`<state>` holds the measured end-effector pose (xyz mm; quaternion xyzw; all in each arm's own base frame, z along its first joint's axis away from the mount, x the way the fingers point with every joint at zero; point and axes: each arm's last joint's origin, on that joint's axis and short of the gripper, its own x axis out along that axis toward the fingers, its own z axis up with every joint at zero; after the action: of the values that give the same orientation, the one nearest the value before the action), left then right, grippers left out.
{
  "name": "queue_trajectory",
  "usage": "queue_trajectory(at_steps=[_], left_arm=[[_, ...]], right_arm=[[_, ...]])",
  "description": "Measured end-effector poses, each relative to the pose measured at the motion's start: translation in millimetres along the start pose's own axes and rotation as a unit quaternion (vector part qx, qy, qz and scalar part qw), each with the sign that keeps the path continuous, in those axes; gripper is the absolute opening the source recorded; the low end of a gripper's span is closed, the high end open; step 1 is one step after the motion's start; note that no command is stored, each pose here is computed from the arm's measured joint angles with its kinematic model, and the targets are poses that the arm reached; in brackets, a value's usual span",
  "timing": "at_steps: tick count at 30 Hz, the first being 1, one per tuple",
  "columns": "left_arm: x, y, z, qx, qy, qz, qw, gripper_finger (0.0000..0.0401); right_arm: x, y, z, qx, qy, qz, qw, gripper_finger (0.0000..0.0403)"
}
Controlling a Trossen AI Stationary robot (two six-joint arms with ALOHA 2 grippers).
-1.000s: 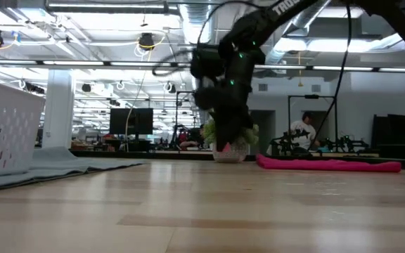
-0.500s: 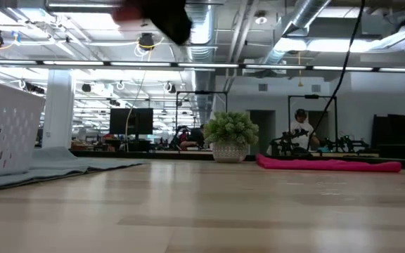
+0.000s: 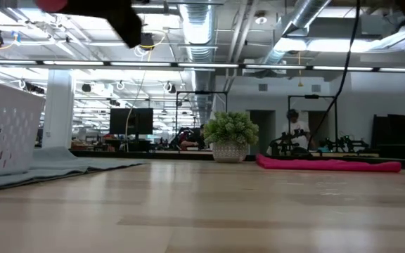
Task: Pick and placing Produce into tupperware
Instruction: Put the pink apricot into the white basket, then return to Home Position
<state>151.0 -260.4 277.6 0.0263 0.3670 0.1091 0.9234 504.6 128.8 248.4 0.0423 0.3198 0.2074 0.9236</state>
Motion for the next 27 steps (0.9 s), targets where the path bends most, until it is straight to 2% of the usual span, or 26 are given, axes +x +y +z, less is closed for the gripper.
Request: queue_trajectory(at_steps=[7,10,15,18,24,27], left_arm=[[-9,-2,-9,-0.010,0.000,-0.007,1.000,0.0302],[-10,-2,-9,-0.012,-0.001,-0.008,1.000,0.0302],[-10,-2,-9,-0.021,0.000,-0.008,1.000,0.0302],[-10,-2,-9,-0.021,0.001,-0.008,1.000,0.0302],[-10,-2,-9,-0.020,0.001,-0.007,1.000,0.0302],[-10,-2,-9,-0.022,0.002,-0.007,1.000,0.0302]], right_arm=[[23,-23,14,-0.008,0.010,0.003,1.000,0.0133],[37,-31,8,0.003,0.000,0.049,0.999,0.0134],[46,-38,-4,0.008,0.031,0.039,0.999,0.0130],[46,-36,4,-0.008,-0.005,0.032,0.999,0.0156],[47,-37,13,-0.018,-0.054,0.016,0.998,0.0243],[46,-38,15,-0.020,-0.066,0.011,0.998,0.0259]])
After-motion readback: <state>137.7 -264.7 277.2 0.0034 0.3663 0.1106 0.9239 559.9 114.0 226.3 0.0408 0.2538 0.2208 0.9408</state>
